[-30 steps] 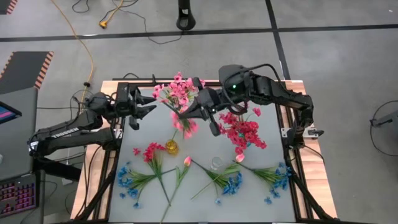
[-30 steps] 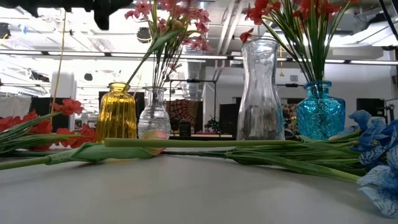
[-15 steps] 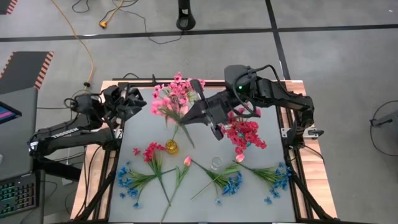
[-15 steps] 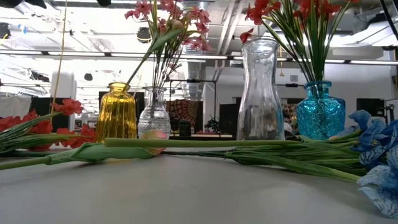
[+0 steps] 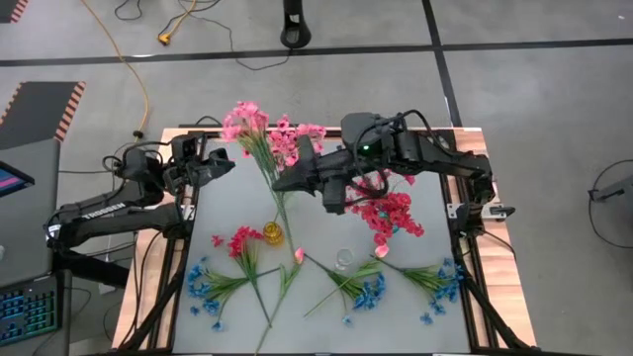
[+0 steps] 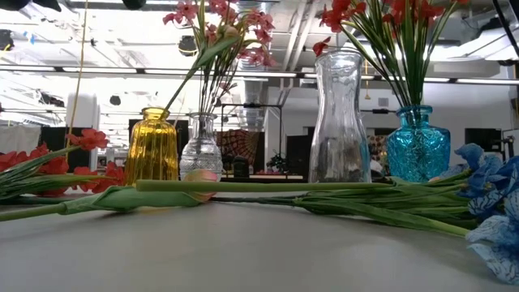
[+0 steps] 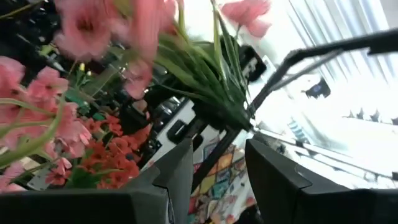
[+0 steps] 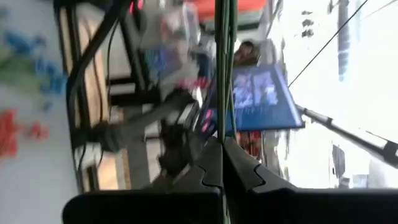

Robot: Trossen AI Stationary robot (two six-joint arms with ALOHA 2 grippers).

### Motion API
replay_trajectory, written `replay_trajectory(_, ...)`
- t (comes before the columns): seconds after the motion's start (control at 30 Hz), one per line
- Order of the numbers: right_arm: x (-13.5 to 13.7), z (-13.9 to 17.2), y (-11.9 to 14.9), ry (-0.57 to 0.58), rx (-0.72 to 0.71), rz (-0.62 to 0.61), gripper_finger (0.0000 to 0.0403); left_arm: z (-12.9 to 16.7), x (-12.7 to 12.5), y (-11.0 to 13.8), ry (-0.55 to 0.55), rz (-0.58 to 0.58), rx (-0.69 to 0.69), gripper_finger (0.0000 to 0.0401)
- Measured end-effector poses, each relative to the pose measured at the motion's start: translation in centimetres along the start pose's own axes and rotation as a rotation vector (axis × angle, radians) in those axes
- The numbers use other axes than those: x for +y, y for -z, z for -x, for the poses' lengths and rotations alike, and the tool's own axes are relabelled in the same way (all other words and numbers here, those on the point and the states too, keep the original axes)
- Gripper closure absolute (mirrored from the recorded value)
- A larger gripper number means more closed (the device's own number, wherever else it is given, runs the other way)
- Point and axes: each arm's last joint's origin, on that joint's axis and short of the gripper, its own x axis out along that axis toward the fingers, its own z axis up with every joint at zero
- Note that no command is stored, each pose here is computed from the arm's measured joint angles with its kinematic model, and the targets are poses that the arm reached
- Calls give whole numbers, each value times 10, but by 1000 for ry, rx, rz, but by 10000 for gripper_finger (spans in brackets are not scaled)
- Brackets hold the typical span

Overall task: Sort flowers into vase by color
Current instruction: Put the pink flowers into the top transparent vase

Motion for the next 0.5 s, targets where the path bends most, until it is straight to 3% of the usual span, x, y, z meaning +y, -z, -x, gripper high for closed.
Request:
replay_trajectory(0.3,21,-28,12,-67,62,174,380,-13,13,5,-103,53,-92,266)
replay_trajectory(0.5,29,-41,14,-71,109,276,380,-23,17,10,-78,48,-104,266)
